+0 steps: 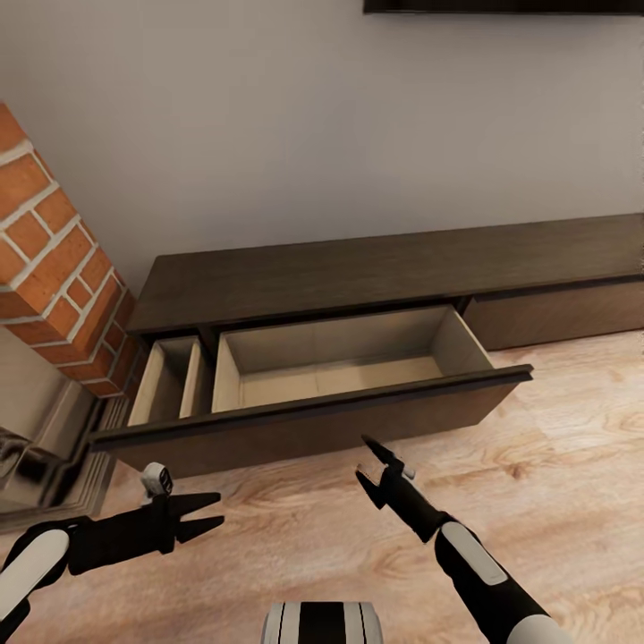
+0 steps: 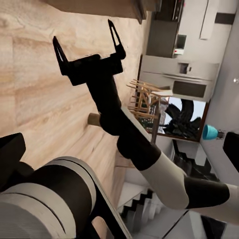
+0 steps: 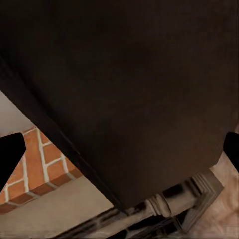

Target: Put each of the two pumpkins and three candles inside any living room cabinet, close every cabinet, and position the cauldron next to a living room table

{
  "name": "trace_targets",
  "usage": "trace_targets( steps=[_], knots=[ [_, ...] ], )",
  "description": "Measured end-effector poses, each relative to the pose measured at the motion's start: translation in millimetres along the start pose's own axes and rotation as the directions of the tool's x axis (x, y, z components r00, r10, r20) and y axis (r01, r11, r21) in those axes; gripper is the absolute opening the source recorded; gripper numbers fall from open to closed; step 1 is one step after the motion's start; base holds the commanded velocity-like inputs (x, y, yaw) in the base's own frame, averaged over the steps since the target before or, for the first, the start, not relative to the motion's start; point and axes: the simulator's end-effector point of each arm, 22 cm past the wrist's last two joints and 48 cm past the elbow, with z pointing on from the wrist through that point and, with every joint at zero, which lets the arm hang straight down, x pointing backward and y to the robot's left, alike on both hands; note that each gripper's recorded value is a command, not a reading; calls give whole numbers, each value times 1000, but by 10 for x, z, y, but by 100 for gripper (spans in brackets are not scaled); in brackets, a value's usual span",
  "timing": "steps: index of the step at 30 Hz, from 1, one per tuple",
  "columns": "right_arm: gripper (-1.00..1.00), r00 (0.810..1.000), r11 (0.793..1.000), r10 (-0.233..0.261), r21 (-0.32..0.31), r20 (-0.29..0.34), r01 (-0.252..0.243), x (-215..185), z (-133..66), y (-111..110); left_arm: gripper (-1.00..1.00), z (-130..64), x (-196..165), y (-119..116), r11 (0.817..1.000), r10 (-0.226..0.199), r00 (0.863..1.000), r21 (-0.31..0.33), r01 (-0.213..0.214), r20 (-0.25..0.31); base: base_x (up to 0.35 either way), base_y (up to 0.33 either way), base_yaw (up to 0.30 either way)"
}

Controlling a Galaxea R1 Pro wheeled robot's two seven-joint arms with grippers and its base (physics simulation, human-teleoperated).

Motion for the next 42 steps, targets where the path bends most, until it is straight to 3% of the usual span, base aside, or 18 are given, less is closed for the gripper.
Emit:
trace_targets(
  steps=[2, 5, 10, 14, 17, 20, 24, 26, 30, 34, 36, 38, 40, 42],
  knots=[
    [100, 999, 998, 32, 53, -44, -29, 97, -30, -114, 100, -20, -6, 17, 1000, -5, 1000, -6, 5, 4, 0, 0, 0],
    [100, 996, 996, 37, 81, -75, -31, 142, -79, -141, 100, -31, -7, -16, 1000, 2, 1000, -5, -2, 6, 0, 0, 0],
    [100, 997, 986, -8, 166, -78, 21, -88, -368, -315, 100, -39, 2, -61, 1000, 20, 1000, -17, -20, 6, 0, 0, 0],
    [100, 996, 969, -29, 243, -85, 49, -109, -540, -518, 100, -58, -17, 43, 994, 18, 1000, -105, -18, 5, 0, 0, 0],
    [100, 998, 945, 2, 327, -60, 18, -147, -752, -804, 100, -88, -35, 139, 983, 16, 1000, -180, -15, 6, 0, 0, 0],
    [100, 999, 928, 15, 372, -50, 5, -145, -864, -909, 100, -117, -50, 165, 975, 15, 1000, -223, -13, 7, 0, 0, 0],
    [100, 998, 898, -31, 437, -56, 52, -162, -968, -999, 100, -165, -76, 231, 955, 16, 1000, -296, -12, 10, 0, 0, 0],
    [100, 995, 865, -84, 491, -60, 103, -210, -1034, -1076, 100, -203, -88, 300, 938, 14, 1000, -347, -9, 13, 0, 0, 0],
    [100, 988, 786, -130, 599, -77, 151, -243, -1172, -1211, 100, -253, -106, 345, 912, 15, 1000, -410, -8, 15, 0, 0, 0],
    [100, 981, 741, -186, 647, -58, 179, -334, -1238, -1215, 100, -306, -125, 363, 888, 17, 1000, -459, -7, 17, 0, 0, 0],
    [100, 959, 665, -271, 704, -84, 250, -424, -1348, -1295, 100, -336, -136, 394, 870, 17, 1000, -494, -5, 20, 0, 0, 0],
    [100, 939, 600, -326, 743, -111, 296, -496, -1449, -1331, 100, -353, -143, 380, 862, 18, 1000, -508, -5, 20, 0, 0, 0],
    [100, 926, 562, -356, 763, -126, 320, -536, -1507, -1325, 100, -365, -148, 351, 857, 19, 1000, -515, -6, 20, 0, 0, 0],
    [100, 921, 554, -366, 765, -131, 328, -538, -1515, -1284, 100, -373, -155, 312, 856, 19, 1000, -517, -6, 20, 0, 0, 0]
  ],
)
